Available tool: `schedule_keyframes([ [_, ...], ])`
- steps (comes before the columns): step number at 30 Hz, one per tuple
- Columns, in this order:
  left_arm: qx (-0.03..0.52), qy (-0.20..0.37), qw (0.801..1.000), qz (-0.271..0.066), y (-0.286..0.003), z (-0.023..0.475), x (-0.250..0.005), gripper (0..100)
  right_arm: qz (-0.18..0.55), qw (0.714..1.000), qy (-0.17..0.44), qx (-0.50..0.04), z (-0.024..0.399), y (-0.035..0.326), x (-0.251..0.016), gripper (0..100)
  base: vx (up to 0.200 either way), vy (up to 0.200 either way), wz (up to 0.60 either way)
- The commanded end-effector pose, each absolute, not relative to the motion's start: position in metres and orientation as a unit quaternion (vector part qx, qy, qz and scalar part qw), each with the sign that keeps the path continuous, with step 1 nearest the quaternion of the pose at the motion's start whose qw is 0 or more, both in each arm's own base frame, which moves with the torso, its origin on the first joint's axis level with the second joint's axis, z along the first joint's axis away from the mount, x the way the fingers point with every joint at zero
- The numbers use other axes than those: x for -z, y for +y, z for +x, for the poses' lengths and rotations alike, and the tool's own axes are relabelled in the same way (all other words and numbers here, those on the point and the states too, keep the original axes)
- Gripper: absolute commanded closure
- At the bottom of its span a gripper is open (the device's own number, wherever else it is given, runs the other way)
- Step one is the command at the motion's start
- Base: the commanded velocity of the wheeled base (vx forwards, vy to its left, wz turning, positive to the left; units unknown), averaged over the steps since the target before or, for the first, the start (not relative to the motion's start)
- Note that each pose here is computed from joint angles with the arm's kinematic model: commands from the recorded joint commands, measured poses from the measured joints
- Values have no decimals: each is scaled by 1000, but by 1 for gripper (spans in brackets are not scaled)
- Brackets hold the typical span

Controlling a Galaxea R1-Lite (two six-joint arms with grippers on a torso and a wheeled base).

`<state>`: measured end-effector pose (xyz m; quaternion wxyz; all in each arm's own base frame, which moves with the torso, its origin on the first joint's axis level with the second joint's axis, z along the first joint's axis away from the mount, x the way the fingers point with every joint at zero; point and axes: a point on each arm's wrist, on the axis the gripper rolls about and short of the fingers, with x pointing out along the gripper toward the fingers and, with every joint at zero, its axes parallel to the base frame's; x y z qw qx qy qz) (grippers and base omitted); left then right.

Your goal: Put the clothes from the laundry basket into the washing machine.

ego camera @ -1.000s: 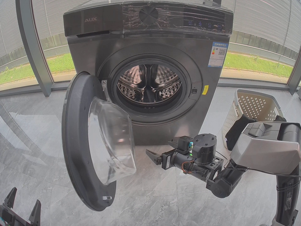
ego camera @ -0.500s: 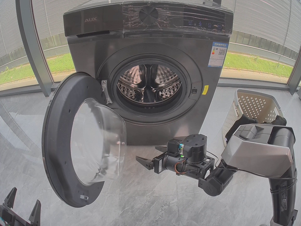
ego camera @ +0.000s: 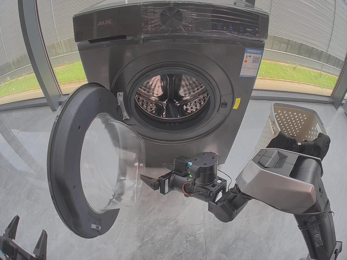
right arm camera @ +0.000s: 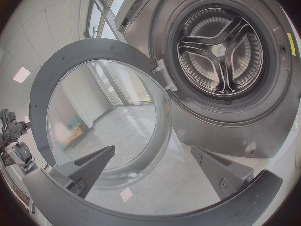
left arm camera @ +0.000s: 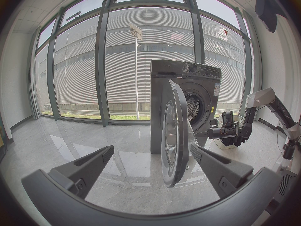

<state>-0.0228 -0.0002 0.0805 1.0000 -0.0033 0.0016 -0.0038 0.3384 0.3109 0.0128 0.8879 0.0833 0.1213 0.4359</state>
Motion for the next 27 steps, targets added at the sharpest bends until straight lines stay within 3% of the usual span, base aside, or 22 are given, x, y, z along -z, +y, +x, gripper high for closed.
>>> schedule_keyframes([
  [1, 4, 1, 1000, -4, 0, -23, -76, 0, 83, 882, 120, -448, 339, 329, 2, 0, 0, 0, 0],
  [7, 4, 1, 1000, -4, 0, -23, -76, 0, 91, 881, 91, -455, 336, 355, -2, 0, 0, 0, 0],
  [14, 4, 1, 1000, -3, 0, -23, -76, 0, 97, 892, 79, -434, 341, 344, -10, 0, 0, 0, 0],
  [19, 4, 1, 1000, -3, 0, -23, -76, 0, 95, 913, 71, -390, 346, 302, -42, 0, 0, 0, 0],
  [22, 4, 1, 1000, -3, 0, -23, -76, 0, 73, 939, 49, -332, 351, 249, -65, 0, 0, 0, 0],
  [27, 4, 1, 1000, -3, 0, -23, -76, 0, 67, 957, 1, -281, 336, 186, -102, 0, 0, 0, 0],
])
